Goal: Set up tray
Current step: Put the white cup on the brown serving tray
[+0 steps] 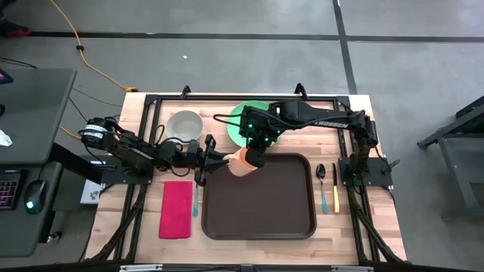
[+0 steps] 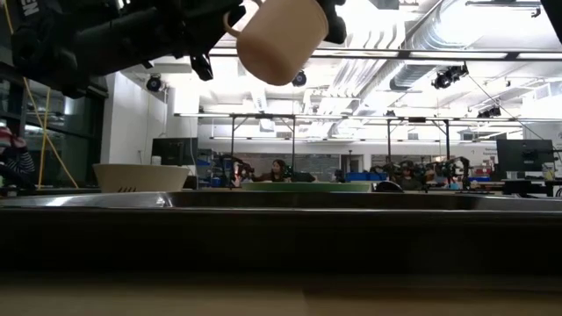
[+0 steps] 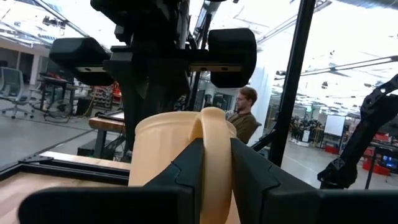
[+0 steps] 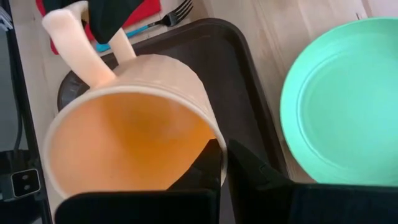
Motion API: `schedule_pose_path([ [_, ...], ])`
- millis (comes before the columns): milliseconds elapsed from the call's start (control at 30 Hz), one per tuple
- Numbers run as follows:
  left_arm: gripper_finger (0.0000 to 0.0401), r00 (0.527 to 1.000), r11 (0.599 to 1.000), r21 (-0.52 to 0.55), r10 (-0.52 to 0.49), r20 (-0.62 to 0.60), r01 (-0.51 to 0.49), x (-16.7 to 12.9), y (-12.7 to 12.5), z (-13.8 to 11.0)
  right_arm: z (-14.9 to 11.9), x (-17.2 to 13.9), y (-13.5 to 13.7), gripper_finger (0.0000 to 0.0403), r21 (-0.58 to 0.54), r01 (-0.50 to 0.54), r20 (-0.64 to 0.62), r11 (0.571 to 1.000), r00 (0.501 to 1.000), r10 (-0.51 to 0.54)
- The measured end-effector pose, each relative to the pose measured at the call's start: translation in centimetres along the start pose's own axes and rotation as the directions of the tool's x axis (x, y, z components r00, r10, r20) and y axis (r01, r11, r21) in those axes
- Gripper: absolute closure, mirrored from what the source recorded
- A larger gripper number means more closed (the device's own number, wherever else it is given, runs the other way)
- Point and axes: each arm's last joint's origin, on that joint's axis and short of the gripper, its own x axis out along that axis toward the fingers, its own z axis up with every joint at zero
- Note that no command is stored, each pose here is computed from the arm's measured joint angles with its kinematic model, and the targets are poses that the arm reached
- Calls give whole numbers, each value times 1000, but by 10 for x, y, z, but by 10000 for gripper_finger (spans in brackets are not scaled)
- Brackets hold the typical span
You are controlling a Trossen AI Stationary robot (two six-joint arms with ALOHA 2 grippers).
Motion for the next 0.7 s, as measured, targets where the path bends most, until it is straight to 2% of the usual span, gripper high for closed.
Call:
schedule_pose_path([
  [133,302,1000,999,-55,2,3,-2,0,0,0,0,0,0,402,1,0,0,1000,1000,0],
  [567,300,999,995,-95,37,9,-36,0,1,0,0,0,0,402,-7,1,-2,1000,1000,-1],
  [700,276,999,997,-70,38,6,-38,0,1,0,-1,0,0,402,-8,3,-8,1000,1000,-3],
])
